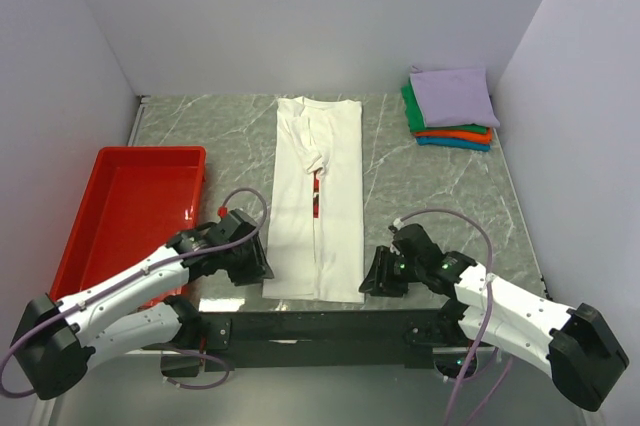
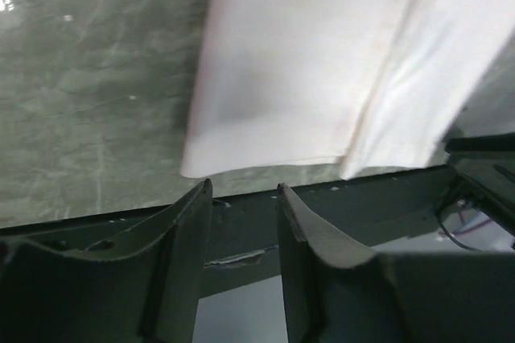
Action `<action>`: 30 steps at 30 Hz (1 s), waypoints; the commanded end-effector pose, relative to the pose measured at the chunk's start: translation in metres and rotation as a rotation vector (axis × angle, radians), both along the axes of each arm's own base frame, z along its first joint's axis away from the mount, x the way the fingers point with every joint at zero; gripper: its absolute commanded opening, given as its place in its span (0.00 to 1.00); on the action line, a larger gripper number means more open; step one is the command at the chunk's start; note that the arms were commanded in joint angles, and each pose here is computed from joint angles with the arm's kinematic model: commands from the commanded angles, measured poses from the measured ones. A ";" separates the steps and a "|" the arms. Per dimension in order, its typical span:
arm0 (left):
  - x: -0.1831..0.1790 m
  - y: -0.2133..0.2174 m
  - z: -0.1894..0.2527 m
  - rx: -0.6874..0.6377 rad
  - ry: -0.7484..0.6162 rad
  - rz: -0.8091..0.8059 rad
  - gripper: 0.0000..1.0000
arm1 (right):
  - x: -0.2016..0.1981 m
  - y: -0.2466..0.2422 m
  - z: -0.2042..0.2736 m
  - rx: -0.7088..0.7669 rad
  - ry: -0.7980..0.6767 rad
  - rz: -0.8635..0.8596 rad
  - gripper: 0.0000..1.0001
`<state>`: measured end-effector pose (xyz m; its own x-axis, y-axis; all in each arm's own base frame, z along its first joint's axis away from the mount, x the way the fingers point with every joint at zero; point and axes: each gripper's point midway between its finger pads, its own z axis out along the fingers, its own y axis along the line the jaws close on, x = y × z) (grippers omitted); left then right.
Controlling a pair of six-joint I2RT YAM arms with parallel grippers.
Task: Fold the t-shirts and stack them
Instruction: Fold the tshirt
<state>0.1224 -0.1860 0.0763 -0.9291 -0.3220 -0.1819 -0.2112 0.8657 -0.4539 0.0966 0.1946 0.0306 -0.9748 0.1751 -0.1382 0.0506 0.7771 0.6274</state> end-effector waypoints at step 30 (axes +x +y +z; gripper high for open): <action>-0.022 0.018 -0.072 0.040 0.069 0.081 0.24 | -0.024 -0.006 -0.035 0.027 0.126 -0.041 0.35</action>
<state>0.1042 -0.1749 0.0161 -0.9135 -0.3876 -0.1236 -0.3031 0.8512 -0.4285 0.0822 0.2038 0.0164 -0.9799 0.1960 -0.0377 0.1154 0.7106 0.6941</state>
